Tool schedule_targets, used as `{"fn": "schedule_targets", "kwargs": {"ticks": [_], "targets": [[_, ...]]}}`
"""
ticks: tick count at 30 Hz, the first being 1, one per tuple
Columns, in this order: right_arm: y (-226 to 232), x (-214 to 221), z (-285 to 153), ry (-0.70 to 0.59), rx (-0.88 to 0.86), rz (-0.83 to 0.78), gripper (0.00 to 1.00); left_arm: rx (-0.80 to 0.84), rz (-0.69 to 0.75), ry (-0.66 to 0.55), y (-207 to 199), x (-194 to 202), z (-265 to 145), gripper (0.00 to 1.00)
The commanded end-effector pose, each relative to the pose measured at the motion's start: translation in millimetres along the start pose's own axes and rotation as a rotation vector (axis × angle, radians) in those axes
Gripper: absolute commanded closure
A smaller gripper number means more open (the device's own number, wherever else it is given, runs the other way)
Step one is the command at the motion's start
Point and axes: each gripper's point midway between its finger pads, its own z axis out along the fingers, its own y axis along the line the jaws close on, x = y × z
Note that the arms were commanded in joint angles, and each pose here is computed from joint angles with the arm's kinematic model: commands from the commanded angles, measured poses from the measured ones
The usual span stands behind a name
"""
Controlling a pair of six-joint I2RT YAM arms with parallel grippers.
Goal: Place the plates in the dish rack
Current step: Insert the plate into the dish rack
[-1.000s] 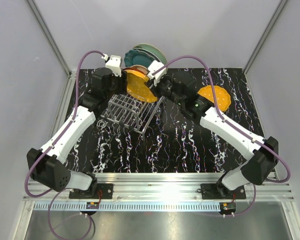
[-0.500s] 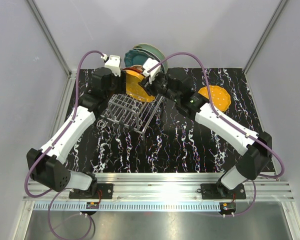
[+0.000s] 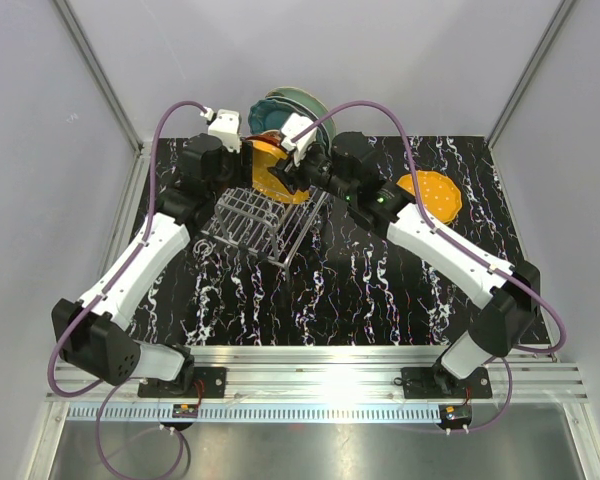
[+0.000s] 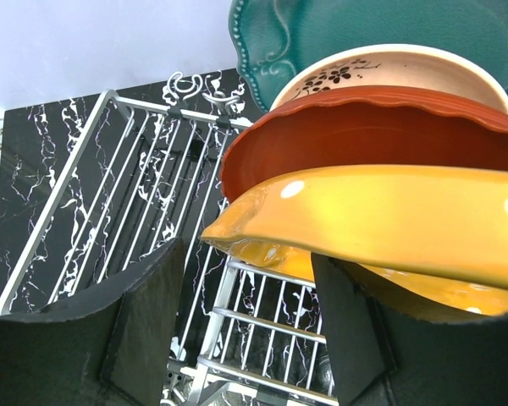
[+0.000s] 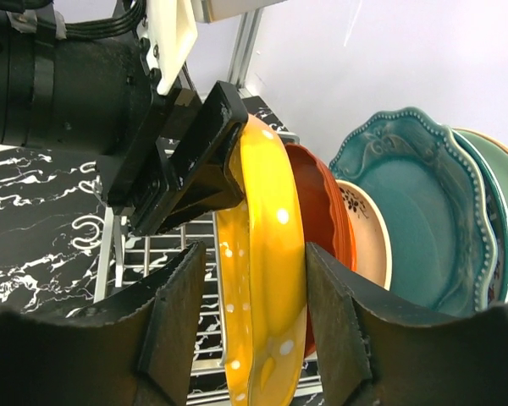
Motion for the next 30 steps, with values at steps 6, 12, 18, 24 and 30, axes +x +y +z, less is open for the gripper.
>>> {"fn": "schedule_targets", "kwargs": {"ticks": [6, 12, 18, 24, 30], "targets": [[6.0, -37.6, 0.6, -0.089, -0.026, 0.004, 0.41, -0.02, -0.012, -0.13, 5.5, -36.6, -12.7, 0.34], [5.2, -42.4, -3.4, -0.098, -0.02, 0.004, 0.43, -0.034, -0.007, -0.135, 8.4, -37.8, -14.1, 0.34], [7.8, -39.6, -8.4, -0.078, -0.033, 0.015, 0.45, -0.038, 0.003, -0.133, 9.6, -36.6, -14.6, 0.35], [8.1, -45.6, -12.3, -0.094, -0.038, 0.022, 0.55, -0.037, 0.007, -0.132, 9.3, -35.8, -13.9, 0.44], [10.2, -40.2, -7.8, -0.082, -0.042, 0.025, 0.62, -0.036, 0.01, -0.124, 9.0, -34.0, -13.1, 0.46]]}}
